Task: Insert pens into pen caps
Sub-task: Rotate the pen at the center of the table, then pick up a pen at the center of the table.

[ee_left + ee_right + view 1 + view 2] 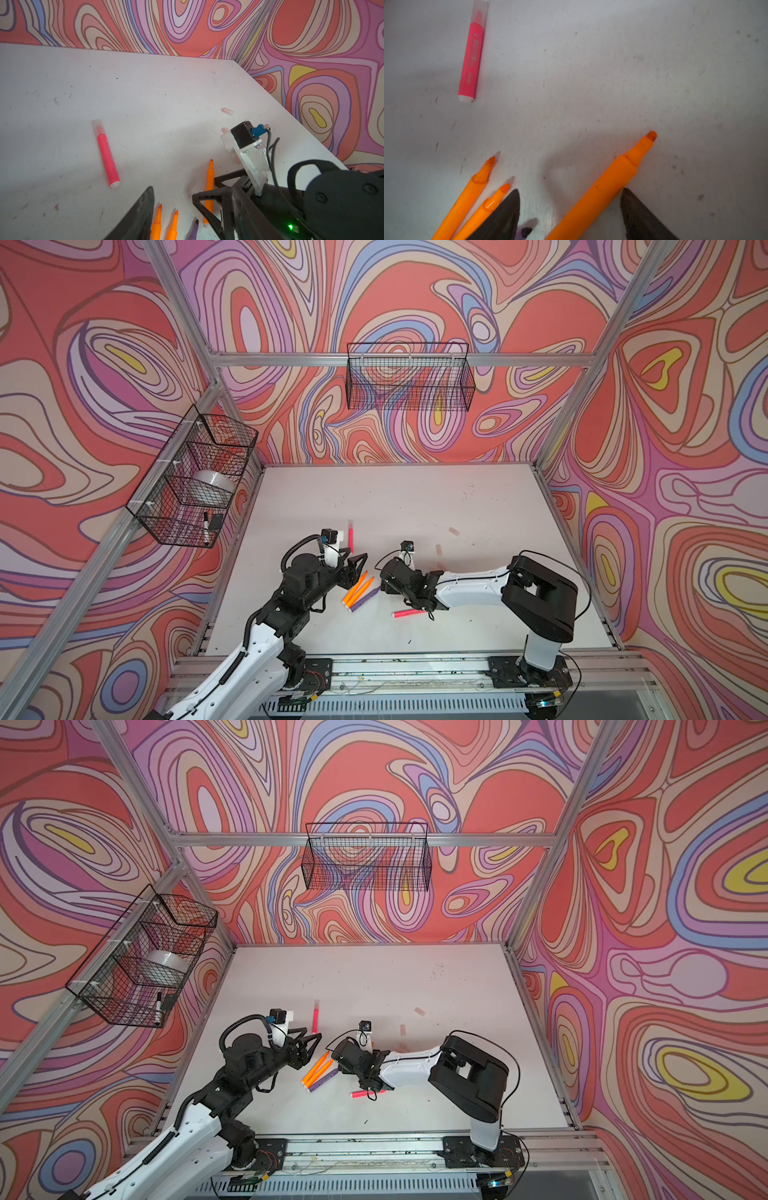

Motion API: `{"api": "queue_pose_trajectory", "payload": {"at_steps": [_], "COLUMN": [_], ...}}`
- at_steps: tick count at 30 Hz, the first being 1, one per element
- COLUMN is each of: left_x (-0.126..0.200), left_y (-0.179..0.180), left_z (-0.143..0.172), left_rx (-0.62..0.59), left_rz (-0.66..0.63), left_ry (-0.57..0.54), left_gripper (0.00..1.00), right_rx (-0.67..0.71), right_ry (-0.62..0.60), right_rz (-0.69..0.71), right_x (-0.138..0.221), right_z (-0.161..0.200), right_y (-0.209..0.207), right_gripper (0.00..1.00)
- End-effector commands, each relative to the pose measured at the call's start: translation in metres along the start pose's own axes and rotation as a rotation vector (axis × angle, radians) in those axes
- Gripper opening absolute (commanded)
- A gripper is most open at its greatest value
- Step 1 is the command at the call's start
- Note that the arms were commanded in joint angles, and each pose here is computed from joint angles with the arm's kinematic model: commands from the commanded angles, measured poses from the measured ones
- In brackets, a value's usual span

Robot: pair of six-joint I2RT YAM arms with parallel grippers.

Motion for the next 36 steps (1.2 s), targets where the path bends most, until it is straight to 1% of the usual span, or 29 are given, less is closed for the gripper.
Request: {"api": "queue_pose_trajectory", "payload": {"at_steps": [1,4,9,11,15,19,25,28,32,36], "left_x": [0.002,0.002,0.003,0.003,0.004,0.003,0.003,0.004,0.004,0.003], "left_y": [0.0,0.0,-0.002,-0.002,-0.001,-0.002,-0.002,-0.002,-0.002,-0.003], "left_z": [-0.002,-0.001,-0.001,-0.001,0.0,-0.001,-0.001,-0.001,-0.001,-0.001], "left_rx": [-0.011,-0.011,-0.009,-0.009,-0.008,-0.006,-0.001,-0.001,-0.001,0.001], "left_rz": [-0.001,0.001,0.01,0.012,0.008,0.01,0.012,0.012,0.014,0.018], "left_ry": [-0.007,-0.006,-0.008,-0.007,-0.006,-0.008,-0.008,-0.008,-0.007,-0.006], "left_gripper": [0.61,0.61,0.61,0.61,0.61,0.61,0.61,0.61,0.61,0.61], "right_rx": [0.056,0.081,0.118,0.13,0.15,0.162,0.194,0.202,0.207,0.21], "right_ry": [0.045,0.044,0.061,0.07,0.054,0.035,0.079,0.085,0.084,0.074], "right_rz": [0.061,0.107,0.18,0.204,0.216,0.205,0.205,0.22,0.232,0.245], "right_x": [-0.009,-0.012,-0.019,-0.021,-0.016,-0.009,-0.026,-0.03,-0.028,-0.022], "right_z": [0.008,0.005,0.003,0.004,-0.002,-0.009,-0.004,-0.003,-0.003,-0.005], "right_y": [-0.011,-0.017,-0.03,-0.034,-0.036,-0.033,-0.023,-0.023,-0.027,-0.03], "right_gripper": [0.79,0.78,0.7,0.68,0.68,0.7,0.72,0.66,0.53,0.42]}}
Point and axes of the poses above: each gripper's point midway between its finger pads, its own x axis back along the fingers, its own y axis along the line the jaws close on, z = x × y, the point moved 3 cm from there along x, back along the fingers, and after that the axes turned 7 degrees about x, right-handed, at the moved point
